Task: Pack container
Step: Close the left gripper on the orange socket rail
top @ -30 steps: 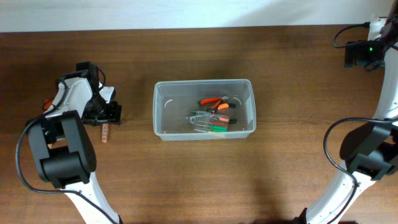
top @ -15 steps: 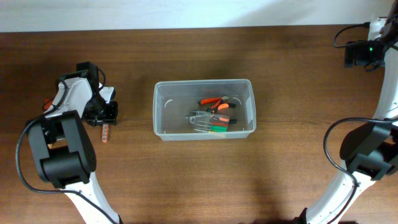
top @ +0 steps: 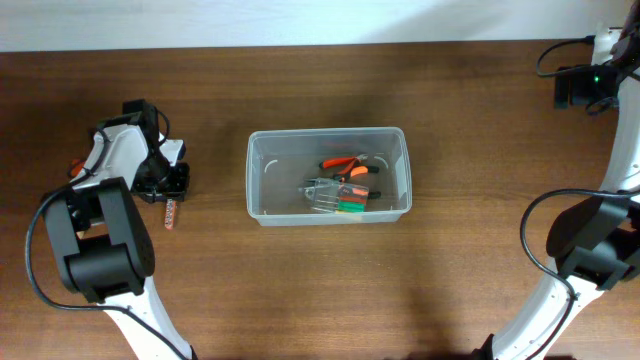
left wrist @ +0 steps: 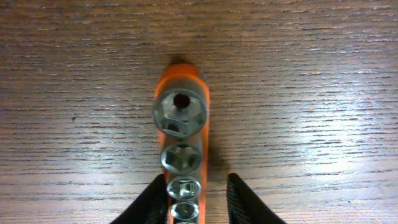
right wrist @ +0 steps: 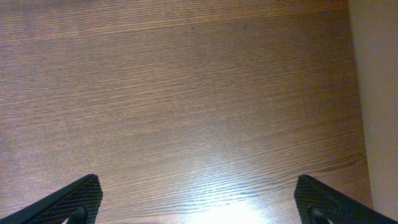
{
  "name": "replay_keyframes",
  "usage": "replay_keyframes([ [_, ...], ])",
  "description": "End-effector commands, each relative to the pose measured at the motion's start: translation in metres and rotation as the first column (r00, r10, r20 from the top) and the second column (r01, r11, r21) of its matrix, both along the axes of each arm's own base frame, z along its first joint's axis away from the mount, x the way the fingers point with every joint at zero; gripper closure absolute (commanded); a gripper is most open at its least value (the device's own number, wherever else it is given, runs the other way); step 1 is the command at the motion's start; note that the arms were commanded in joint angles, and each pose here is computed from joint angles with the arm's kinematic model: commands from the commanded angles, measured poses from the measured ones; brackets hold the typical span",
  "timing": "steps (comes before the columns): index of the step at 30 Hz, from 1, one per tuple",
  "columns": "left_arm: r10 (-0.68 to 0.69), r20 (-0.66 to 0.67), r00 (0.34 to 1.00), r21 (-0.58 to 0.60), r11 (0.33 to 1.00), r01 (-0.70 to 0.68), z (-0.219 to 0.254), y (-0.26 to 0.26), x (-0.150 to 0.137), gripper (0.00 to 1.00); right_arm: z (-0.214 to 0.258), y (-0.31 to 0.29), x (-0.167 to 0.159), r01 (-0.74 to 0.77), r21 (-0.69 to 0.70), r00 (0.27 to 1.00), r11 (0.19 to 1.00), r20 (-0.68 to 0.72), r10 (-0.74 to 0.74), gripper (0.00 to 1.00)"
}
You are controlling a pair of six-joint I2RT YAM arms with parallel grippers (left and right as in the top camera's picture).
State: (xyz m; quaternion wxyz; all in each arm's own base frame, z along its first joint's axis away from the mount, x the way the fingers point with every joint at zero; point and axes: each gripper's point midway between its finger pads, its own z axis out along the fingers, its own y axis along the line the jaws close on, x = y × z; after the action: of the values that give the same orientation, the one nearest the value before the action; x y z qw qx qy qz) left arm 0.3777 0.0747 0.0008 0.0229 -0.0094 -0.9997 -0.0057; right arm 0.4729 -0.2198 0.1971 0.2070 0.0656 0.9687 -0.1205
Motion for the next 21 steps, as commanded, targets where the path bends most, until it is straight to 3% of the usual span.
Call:
replay_keyframes([
  [1,0.008,-0.020,1.000,0.004,1.000,-0.008,-0.006,0.003,-0.004,0.72,0.005,-0.003,-0.001,0.005,-0.001,1.000,1.000,0.013,-0.005,0.01],
  [11,0.032,-0.022,0.999,0.010,0.999,-0.032,-0.006,0.013,-0.006,0.81,0.005,-0.003,-0.001,0.005,-0.001,1.000,1.000,0.013,-0.005,0.01],
  [21,0.045,-0.022,0.999,0.010,0.999,-0.045,-0.006,0.018,-0.007,0.82,0.005,-0.003,-0.001,0.005,-0.001,1.000,1.000,0.013,-0.005,0.01],
])
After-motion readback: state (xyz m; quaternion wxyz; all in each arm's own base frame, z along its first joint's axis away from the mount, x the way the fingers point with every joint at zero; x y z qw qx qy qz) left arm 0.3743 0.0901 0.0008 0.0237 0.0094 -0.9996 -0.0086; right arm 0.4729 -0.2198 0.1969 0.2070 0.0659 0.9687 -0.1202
